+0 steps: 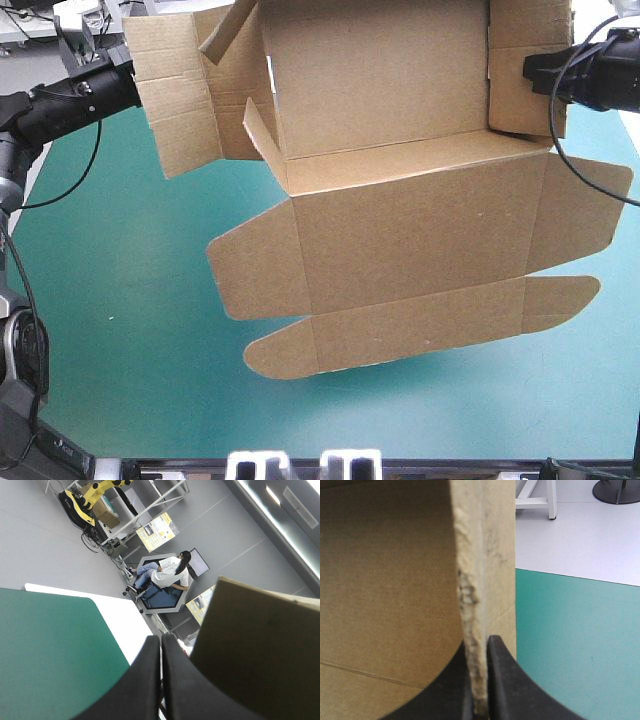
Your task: Fold the box
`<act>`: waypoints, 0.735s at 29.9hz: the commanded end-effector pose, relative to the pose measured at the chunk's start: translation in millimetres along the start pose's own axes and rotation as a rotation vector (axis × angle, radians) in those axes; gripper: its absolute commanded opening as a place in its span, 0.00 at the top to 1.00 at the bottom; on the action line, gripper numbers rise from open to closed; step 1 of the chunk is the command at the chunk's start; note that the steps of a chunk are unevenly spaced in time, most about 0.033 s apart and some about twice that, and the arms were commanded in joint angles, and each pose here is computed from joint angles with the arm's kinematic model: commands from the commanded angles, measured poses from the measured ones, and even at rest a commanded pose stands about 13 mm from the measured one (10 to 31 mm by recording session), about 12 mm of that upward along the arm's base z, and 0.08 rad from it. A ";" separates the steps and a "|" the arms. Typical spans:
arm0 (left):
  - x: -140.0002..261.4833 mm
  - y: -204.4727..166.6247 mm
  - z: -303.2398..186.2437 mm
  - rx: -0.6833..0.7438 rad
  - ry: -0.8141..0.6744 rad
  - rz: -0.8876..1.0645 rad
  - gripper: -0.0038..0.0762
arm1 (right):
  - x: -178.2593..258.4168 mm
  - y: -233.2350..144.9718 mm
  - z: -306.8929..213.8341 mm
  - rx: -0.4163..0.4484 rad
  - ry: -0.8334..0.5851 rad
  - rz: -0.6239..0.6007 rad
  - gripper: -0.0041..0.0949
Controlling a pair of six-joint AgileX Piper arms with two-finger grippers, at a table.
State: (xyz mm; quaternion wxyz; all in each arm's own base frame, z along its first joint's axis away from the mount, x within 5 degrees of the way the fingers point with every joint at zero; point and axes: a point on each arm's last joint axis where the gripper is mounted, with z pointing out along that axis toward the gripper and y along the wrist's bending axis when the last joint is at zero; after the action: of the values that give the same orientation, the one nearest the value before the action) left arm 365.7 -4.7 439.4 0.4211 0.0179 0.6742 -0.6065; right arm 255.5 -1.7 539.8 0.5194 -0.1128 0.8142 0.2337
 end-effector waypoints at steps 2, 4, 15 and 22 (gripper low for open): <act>-5.4 -46.8 -15.2 0.089 0.008 0.125 0.96 | -10.0 10.2 -9.1 -0.044 -0.082 0.017 0.98; -10.7 -42.2 -23.9 0.038 -0.012 0.140 0.97 | -9.7 8.6 -9.0 -0.026 -0.079 0.012 0.98; -39.9 -22.6 -83.6 -0.133 -0.183 0.135 0.97 | -8.3 13.0 -9.7 -0.068 -0.063 0.019 0.98; -38.4 -1.3 -84.0 -0.132 -0.124 0.084 0.97 | -10.7 36.8 -29.3 -0.137 -0.121 -0.021 0.98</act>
State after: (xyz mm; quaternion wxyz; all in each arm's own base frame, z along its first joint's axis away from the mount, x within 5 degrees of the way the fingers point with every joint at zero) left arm 357.7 92.6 432.5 0.4836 -0.0554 0.7097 -0.5093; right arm 254.2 2.4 543.0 0.5237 -0.1190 0.8024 0.2603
